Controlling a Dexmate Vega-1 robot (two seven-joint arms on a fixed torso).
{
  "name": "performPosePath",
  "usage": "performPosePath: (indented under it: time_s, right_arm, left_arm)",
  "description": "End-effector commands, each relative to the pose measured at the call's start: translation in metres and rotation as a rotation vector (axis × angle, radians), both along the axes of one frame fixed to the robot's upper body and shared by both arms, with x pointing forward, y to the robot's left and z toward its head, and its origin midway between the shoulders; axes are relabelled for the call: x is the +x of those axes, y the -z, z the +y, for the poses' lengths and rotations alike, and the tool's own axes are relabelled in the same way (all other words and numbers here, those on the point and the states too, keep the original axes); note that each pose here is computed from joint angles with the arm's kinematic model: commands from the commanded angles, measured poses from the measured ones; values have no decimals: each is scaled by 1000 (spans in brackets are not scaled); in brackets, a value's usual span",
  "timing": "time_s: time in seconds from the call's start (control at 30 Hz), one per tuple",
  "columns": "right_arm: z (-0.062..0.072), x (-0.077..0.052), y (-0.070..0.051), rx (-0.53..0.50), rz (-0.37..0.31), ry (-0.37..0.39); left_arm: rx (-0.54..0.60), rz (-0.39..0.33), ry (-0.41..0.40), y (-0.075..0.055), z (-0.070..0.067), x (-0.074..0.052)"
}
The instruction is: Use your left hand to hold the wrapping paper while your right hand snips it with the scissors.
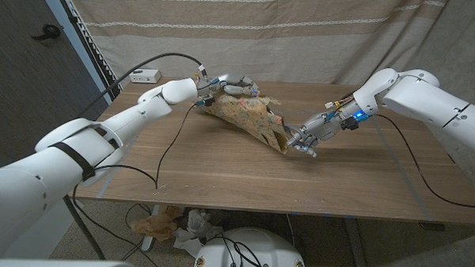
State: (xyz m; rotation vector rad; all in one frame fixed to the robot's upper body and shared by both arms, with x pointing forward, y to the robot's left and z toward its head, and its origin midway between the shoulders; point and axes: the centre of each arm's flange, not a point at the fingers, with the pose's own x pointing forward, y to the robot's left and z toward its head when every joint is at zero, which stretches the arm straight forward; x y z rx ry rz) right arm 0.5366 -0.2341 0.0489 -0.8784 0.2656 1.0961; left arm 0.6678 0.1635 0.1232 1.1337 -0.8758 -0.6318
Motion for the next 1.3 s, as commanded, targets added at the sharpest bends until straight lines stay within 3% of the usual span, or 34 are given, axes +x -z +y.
performPosePath:
  time_s: [0.03,0.93,1.3]
  right_arm:
    - [2,0,2,-2,6,-6]
    - [-1,-2,4,5,12,-5]
    - [-3,-7,10,14,12,-5]
  left_arm:
    - [-9,-8,-16,0,6,-2]
    - [6,-38,-44,3,10,-10]
    - [-49,-7,-71,10,26,-17]
